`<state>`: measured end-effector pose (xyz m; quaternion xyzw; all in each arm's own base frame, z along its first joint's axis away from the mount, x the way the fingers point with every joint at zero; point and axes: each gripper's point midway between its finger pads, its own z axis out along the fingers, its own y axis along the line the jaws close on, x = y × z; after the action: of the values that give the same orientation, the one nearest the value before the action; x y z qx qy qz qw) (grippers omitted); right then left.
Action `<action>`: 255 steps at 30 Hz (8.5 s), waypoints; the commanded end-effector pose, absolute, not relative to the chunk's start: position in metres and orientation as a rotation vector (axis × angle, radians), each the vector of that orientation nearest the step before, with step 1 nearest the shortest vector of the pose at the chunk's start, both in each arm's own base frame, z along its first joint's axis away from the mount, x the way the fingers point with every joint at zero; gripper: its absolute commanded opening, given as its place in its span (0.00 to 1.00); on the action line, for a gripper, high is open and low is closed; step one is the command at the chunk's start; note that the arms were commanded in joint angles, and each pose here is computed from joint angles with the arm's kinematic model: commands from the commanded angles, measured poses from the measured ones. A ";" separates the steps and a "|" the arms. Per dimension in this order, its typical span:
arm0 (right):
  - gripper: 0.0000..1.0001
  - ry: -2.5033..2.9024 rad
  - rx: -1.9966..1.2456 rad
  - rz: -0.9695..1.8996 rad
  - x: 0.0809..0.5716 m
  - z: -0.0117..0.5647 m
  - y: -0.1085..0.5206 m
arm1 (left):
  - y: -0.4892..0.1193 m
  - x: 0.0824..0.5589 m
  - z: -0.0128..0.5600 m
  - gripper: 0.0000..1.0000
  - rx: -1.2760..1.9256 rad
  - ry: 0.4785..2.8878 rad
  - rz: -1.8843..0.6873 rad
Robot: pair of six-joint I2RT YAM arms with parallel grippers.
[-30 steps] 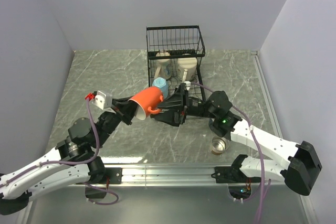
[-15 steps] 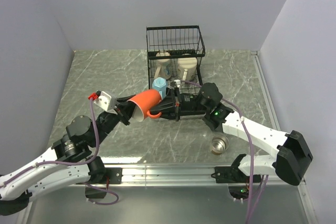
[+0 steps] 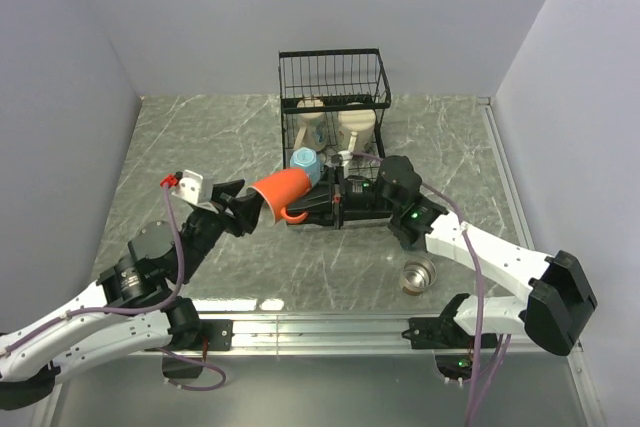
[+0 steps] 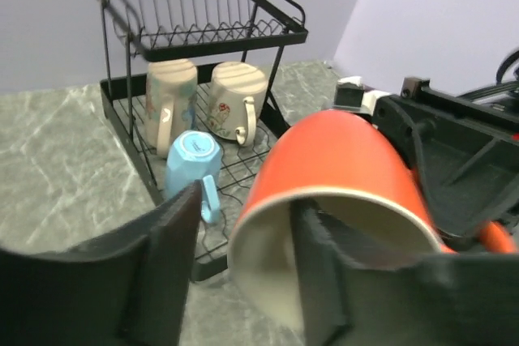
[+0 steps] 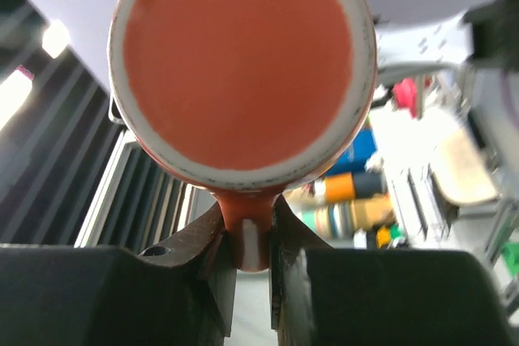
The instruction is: Load the cups into the dish rack
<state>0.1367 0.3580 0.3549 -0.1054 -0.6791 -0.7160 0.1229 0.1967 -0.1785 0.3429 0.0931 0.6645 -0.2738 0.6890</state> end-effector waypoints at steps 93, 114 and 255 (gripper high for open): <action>1.00 -4.169 -0.409 -0.483 0.299 0.261 0.201 | -0.227 0.192 0.275 0.99 0.246 1.917 -0.642; 1.00 -3.927 -1.460 -0.776 0.138 0.348 0.000 | -0.485 0.226 0.178 0.94 0.558 2.332 -0.711; 0.00 -3.690 -0.246 -0.854 0.297 0.316 0.188 | -0.201 0.250 0.246 0.99 -0.069 2.060 -0.901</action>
<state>0.2812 0.2006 0.3441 -0.0439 -0.8976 -0.2671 -0.3479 0.2463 -0.2152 0.2349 -0.0382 0.8243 -0.3993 0.3996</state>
